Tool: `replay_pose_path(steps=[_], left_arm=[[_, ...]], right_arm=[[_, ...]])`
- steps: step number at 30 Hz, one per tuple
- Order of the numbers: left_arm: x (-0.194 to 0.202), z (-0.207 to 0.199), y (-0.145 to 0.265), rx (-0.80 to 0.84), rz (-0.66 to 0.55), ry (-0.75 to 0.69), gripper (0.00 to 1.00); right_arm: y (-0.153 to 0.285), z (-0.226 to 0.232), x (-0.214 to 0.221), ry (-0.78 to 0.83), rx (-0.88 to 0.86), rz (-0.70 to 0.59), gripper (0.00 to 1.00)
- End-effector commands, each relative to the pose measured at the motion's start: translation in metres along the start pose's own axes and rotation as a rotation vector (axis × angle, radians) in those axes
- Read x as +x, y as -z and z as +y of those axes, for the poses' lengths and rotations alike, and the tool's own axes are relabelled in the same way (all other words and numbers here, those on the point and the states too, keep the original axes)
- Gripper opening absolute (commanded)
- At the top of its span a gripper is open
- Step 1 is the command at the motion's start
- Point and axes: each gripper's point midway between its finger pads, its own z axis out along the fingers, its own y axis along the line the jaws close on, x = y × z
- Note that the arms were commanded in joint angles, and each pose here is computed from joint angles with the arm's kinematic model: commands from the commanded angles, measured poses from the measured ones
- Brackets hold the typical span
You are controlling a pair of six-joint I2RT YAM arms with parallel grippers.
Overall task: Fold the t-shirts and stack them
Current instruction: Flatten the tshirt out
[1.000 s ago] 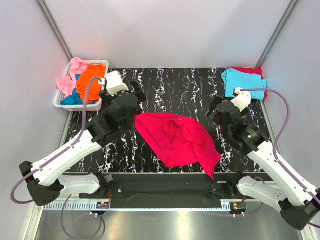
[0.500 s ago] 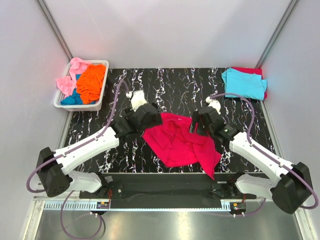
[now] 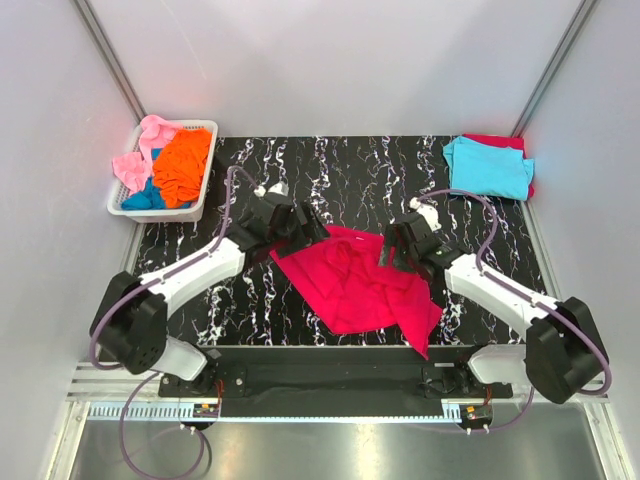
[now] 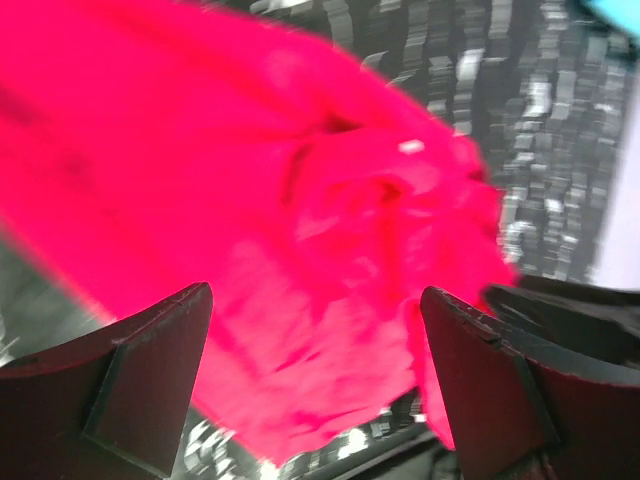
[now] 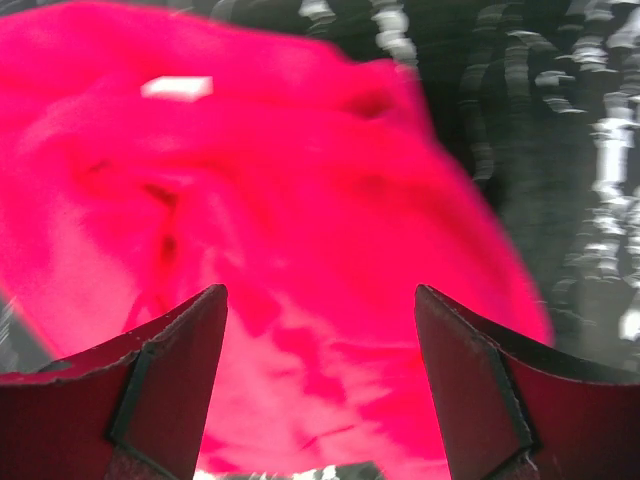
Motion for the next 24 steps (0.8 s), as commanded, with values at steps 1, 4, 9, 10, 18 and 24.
replay_pose_path(steps=[1,4,9,10,18,24], left_arm=[[-0.022,-0.052,-0.002,0.184,-0.004,-0.038,0.9],[-0.03,-0.056,-0.018,0.166,-0.003,-0.031,0.9],[-0.037,-0.055,-0.043,0.114,-0.004,-0.021,0.89],[-0.034,-0.051,-0.053,0.096,0.011,-0.021,0.89],[-0.032,-0.052,-0.074,0.087,0.042,-0.035,0.88],[-0.036,-0.05,-0.068,0.076,0.025,-0.051,0.88]], right_arm=[[-0.004,-0.032,-0.025,-0.066,0.139,-0.073,0.83],[-0.008,-0.04,-0.03,-0.067,0.149,-0.065,0.83],[-0.023,-0.04,-0.038,-0.067,0.097,-0.04,0.82],[-0.027,-0.042,-0.045,-0.085,0.085,-0.055,0.82],[-0.05,-0.038,-0.058,-0.114,-0.056,-0.039,0.7],[-0.061,-0.018,-0.047,-0.107,-0.158,0.038,0.63]])
